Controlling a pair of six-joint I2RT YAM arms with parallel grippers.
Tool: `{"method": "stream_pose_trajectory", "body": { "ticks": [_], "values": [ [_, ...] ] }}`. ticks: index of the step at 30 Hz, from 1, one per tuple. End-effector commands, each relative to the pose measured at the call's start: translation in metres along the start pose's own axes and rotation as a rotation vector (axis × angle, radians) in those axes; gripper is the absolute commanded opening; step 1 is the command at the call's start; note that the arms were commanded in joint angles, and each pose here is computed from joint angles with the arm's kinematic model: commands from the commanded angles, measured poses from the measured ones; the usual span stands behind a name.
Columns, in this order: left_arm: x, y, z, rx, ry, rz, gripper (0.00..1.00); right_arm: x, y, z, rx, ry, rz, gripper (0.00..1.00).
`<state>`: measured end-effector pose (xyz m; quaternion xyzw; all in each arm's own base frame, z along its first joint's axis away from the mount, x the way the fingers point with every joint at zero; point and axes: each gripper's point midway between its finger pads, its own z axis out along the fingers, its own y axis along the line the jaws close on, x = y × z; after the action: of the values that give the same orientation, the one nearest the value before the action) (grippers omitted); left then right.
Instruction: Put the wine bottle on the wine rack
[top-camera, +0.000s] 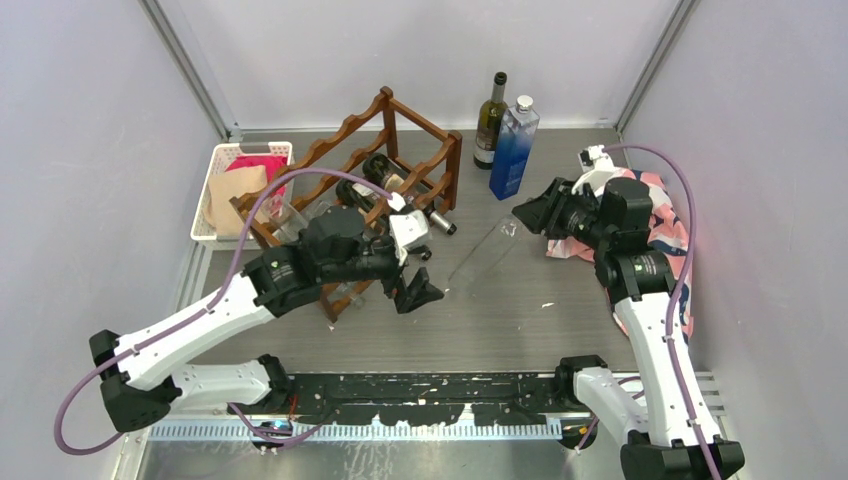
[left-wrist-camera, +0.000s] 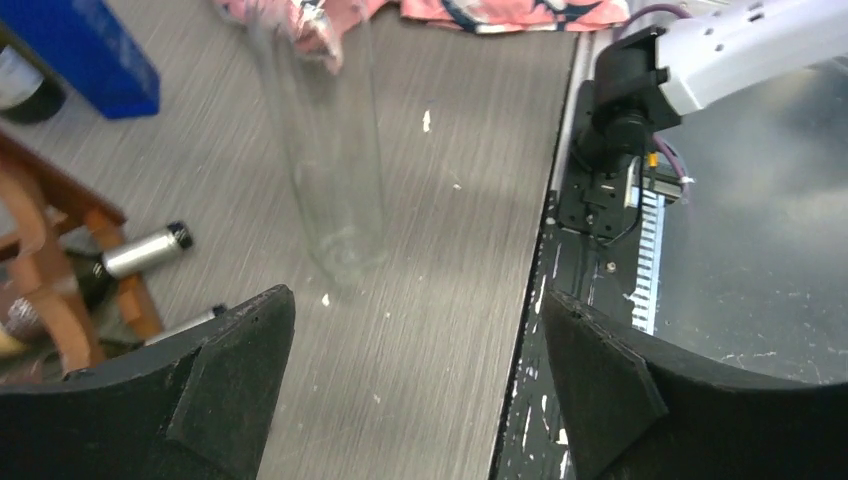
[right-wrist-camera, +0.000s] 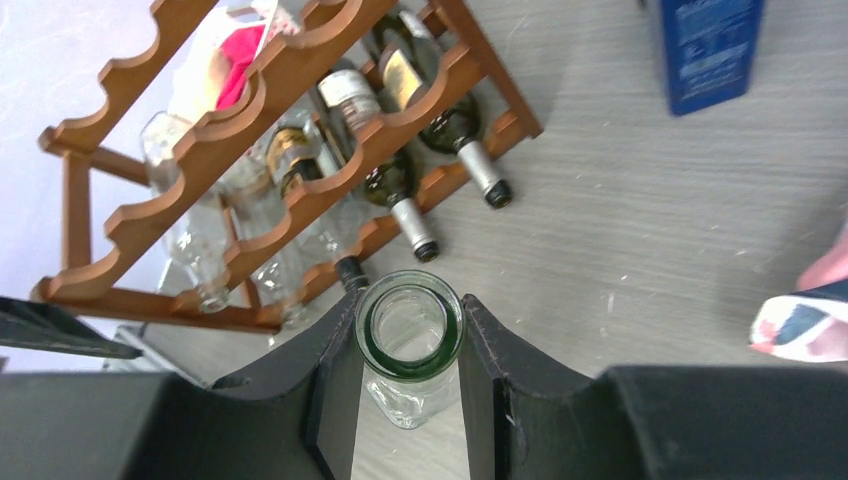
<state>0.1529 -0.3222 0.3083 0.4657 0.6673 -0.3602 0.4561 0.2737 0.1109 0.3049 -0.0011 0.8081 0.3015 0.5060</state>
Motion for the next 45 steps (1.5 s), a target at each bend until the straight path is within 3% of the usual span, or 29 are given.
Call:
{"method": "stream_pose_trajectory", "body": {
  "ticks": [1,8,13,19,34,39,41,43,45],
  "values": [
    [-0.041,-0.026,0.000,0.163,-0.223,0.164,0.92,-0.005,0.035,-0.013,-0.158,-0.021,0.044,0.01],
    [-0.035,-0.016,0.028,0.028,-0.273,0.126,0.92,0.014,0.038,-0.019,-0.182,0.020,0.111,0.01],
    [-0.012,-0.012,0.051,-0.144,-0.276,0.186,0.93,0.023,0.028,-0.017,-0.137,0.027,0.181,0.01],
    [0.030,-0.004,0.077,-0.324,-0.180,0.243,0.93,0.029,0.019,-0.014,-0.092,0.020,0.234,0.01],
    [0.105,0.032,0.117,-0.517,-0.011,0.273,0.96,0.034,0.015,-0.004,-0.100,0.039,0.274,0.01],
    [0.118,0.034,0.122,-0.486,0.020,0.243,0.76,0.036,0.015,-0.004,-0.101,0.043,0.282,0.01],
    [0.121,0.030,0.124,-0.442,0.027,0.236,0.51,0.038,0.013,-0.003,-0.100,0.047,0.285,0.01],
    [0.121,0.028,0.123,-0.417,0.029,0.230,0.04,0.040,0.013,-0.002,-0.103,0.056,0.290,0.01],
    [0.124,0.021,0.122,-0.347,0.047,0.228,0.00,0.044,0.014,-0.001,-0.113,0.072,0.297,0.01]
  ]
}}
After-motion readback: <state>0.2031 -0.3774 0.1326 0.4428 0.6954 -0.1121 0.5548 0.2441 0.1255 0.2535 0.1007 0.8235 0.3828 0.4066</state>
